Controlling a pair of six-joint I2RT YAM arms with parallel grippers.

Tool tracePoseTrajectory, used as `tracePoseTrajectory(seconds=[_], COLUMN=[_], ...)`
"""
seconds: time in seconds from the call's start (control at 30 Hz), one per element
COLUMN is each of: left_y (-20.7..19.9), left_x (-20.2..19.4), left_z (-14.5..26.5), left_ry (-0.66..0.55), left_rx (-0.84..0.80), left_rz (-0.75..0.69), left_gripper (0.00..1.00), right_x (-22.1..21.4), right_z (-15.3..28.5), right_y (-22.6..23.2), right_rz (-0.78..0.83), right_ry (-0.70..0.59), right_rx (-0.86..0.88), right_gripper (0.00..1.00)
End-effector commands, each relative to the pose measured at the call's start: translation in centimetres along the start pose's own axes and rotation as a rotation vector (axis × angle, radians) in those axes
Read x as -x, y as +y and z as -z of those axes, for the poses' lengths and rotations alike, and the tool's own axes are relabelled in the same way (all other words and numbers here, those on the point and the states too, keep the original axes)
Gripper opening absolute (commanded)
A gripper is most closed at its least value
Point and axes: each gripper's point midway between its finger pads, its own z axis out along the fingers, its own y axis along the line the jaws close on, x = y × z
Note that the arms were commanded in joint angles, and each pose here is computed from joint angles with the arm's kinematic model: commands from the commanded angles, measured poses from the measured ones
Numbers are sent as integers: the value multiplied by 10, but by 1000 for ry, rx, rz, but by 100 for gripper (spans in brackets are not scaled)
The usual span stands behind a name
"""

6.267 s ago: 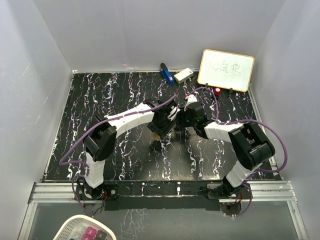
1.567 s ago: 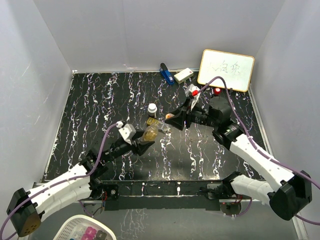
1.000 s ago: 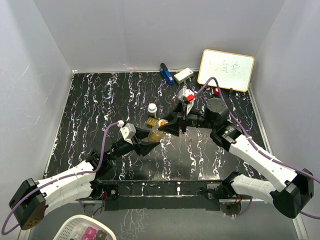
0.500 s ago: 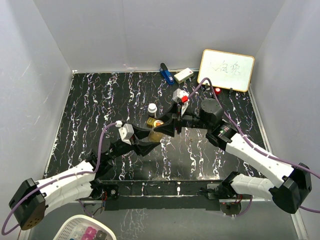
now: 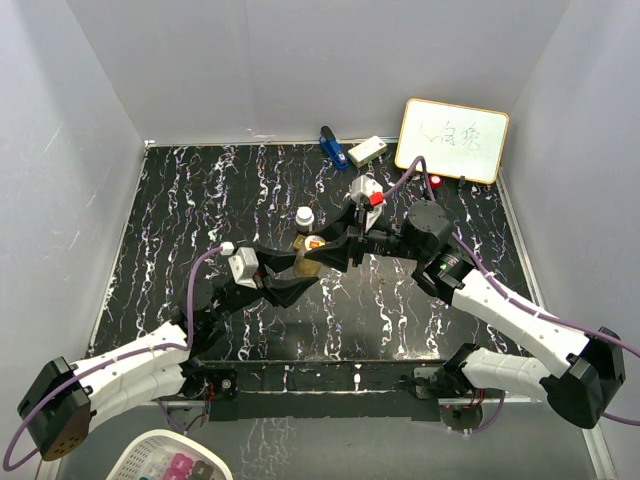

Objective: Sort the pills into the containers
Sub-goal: Screw the lid of the pill bottle onto the pill bottle.

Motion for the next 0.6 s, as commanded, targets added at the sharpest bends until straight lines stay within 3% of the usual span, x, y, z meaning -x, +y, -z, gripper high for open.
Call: tracePoseTrajectory(seconds=[0.0,0.57], left_y=[-7,-13], left_x=[46,83], left_z=[-3,-14], left_ry=[-162,-253], left_rx=[-33,-70], left_rz=[-87,-187], left_gripper=[0,0], right_x=[27,19], right_z=[1,-10], right_y=[1,-2], right_rz=[57,45], right_ry=[-100,-69], right_rx=[-18,-17], right_gripper=[0,0])
